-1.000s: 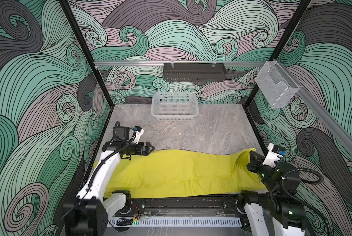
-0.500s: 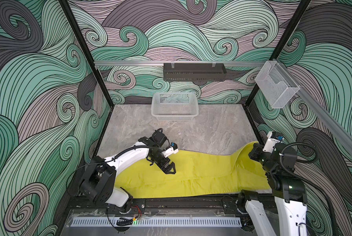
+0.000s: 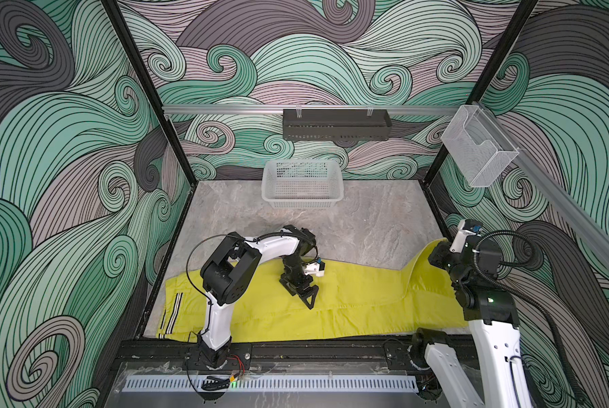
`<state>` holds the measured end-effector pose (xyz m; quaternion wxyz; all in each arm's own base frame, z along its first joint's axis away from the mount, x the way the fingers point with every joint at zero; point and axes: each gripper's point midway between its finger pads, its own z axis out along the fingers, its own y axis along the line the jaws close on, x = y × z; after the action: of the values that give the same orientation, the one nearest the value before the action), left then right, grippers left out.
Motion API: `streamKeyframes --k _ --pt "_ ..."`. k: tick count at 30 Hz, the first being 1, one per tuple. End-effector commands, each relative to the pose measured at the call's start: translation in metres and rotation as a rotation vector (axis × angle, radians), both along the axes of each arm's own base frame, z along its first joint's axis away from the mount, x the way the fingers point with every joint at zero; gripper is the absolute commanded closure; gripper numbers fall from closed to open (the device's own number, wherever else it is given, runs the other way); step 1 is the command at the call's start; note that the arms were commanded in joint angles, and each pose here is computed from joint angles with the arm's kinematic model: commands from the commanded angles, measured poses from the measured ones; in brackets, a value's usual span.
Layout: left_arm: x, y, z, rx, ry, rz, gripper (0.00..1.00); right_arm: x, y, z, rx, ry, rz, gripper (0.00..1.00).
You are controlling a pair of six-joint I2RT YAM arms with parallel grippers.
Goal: Roll up the long pants
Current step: Move the long pant to the center of the board.
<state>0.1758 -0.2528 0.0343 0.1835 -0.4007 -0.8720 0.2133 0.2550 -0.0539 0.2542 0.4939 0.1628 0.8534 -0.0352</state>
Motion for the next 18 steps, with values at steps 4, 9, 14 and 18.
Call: streamKeyframes --k 4,9,14,18 --pt "0.097 0.008 -0.038 0.006 -0.229 0.008 0.01 0.065 -0.02 0.016 -0.05 -0.105 0.01 1.0" --pt "0.157 0.013 -0.027 -0.049 -0.268 0.093 0.02 0.111 -0.041 0.008 0.051 -0.077 0.022 1.0" --pt "0.189 0.027 -0.018 -0.082 -0.312 0.052 0.01 0.148 -0.064 0.027 0.051 -0.141 0.042 1.0" --pt "0.186 0.046 -0.01 -0.069 -0.291 0.04 0.01 0.159 -0.07 0.04 -0.027 -0.106 0.09 1.0"
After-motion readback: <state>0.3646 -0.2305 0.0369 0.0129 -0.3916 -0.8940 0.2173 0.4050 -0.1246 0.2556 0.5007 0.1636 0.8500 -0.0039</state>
